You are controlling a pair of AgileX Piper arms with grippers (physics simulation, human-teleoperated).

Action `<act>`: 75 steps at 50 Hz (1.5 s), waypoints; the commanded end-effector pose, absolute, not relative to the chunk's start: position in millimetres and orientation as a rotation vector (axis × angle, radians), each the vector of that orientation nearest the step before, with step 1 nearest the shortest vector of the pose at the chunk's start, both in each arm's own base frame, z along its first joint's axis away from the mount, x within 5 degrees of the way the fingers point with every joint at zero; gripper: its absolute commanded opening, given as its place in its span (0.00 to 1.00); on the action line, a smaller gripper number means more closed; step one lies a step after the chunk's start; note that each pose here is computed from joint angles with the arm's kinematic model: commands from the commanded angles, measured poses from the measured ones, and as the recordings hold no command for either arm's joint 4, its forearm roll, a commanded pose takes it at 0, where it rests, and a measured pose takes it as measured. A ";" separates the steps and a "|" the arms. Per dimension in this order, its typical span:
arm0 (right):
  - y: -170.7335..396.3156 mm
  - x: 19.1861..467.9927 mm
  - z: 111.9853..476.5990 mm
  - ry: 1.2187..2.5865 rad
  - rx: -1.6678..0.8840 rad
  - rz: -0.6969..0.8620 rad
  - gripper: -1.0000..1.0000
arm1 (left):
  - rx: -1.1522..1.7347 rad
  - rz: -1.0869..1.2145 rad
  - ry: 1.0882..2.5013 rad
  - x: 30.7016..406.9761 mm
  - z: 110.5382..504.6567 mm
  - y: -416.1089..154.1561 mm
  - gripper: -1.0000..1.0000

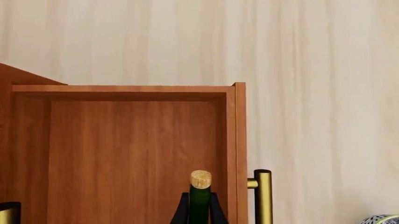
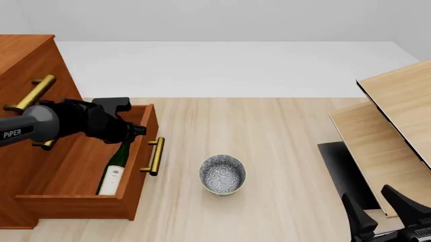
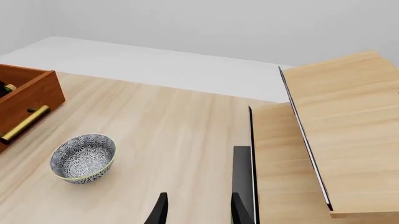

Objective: Put the wine bottle in the bottom drawer of the cabinet.

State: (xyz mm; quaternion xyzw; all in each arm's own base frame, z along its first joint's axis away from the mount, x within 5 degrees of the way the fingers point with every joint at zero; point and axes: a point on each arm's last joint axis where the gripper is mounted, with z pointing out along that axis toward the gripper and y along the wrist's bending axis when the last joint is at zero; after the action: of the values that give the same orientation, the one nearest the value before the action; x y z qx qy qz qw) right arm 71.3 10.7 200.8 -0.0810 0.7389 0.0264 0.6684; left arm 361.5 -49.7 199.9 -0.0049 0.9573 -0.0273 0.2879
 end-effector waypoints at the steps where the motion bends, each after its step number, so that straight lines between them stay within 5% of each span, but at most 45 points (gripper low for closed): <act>1: 10.3 70.9 201.1 1.661 -0.179 0.056 1.00 | -0.060 -0.105 2.700 336.9 176.1 -50.9 0.00; 7: 10.3 70.7 201.2 1.661 -0.178 0.056 1.00 | -0.057 -0.095 2.704 336.8 175.1 -46.3 0.00; 8: 10.3 70.7 201.1 1.661 -0.178 0.057 1.00 | -0.057 -0.090 2.703 337.5 175.4 -43.5 1.00; 36: 10.3 70.7 201.1 1.661 -0.179 0.057 1.00 | -0.013 -0.077 2.693 341.7 189.4 -41.1 1.00; 75: 10.7 72.8 202.8 1.648 -0.175 0.061 1.00 | 0.031 -0.023 2.580 348.0 278.3 -15.1 1.00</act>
State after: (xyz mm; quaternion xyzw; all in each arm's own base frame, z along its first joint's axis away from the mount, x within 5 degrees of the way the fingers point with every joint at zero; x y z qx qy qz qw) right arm 72.2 10.9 201.9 -0.0795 0.7353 0.0284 0.6724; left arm 353.8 -21.1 253.6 0.0074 0.9650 -0.0130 0.2619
